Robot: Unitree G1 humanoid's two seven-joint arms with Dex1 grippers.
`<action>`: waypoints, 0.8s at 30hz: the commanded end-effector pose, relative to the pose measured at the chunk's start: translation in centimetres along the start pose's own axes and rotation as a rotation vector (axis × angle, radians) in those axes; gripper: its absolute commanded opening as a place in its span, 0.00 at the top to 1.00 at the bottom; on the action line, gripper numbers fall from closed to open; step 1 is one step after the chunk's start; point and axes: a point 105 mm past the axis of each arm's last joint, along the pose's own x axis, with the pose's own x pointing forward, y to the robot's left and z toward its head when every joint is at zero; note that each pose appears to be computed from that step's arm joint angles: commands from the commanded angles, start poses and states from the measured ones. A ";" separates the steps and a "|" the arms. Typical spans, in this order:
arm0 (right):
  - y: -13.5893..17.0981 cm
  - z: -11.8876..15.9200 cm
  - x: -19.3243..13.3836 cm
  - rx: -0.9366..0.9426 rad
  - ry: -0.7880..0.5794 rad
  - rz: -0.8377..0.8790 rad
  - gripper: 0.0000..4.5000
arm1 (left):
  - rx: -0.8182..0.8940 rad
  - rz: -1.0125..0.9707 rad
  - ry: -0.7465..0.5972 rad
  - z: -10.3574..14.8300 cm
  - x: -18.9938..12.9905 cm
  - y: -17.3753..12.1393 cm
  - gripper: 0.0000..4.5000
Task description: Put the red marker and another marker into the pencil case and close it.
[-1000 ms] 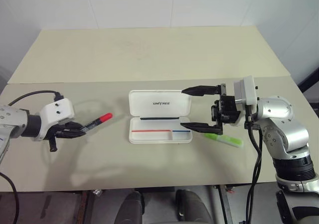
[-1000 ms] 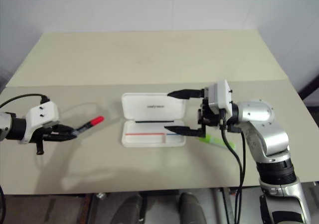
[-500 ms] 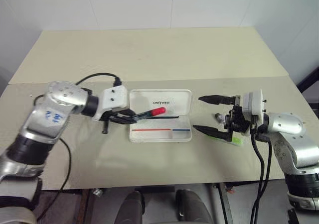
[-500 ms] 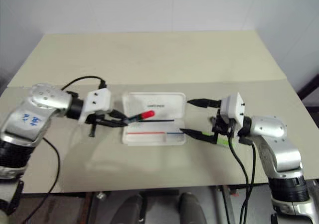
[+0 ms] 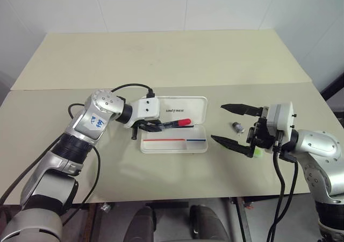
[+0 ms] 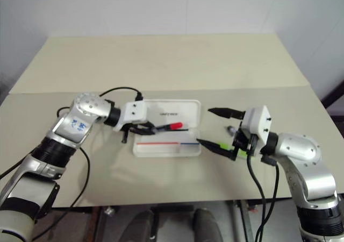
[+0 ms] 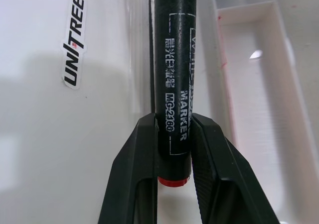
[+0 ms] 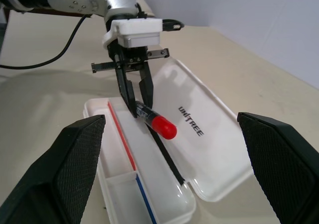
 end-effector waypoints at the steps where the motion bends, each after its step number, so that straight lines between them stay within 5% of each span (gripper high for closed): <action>1: 0.1 1.4 -0.2 -0.047 -0.026 -0.014 0.00 | 0.053 -0.005 0.002 1.0 -0.3 0.4 0.71; 11: 0.1 1.5 -0.1 -0.043 -0.029 -0.025 0.00 | 0.054 0.001 -0.078 3.0 0.4 0.5 0.01; 18: -0.3 -0.2 -0.2 0.008 0.100 0.007 0.00 | 0.043 -0.044 -0.332 7.2 -1.4 -1.1 0.01; 24: -0.6 -2.0 -1.6 0.079 0.299 0.078 0.00 | -0.004 -0.064 -0.364 4.9 -5.5 -3.5 0.01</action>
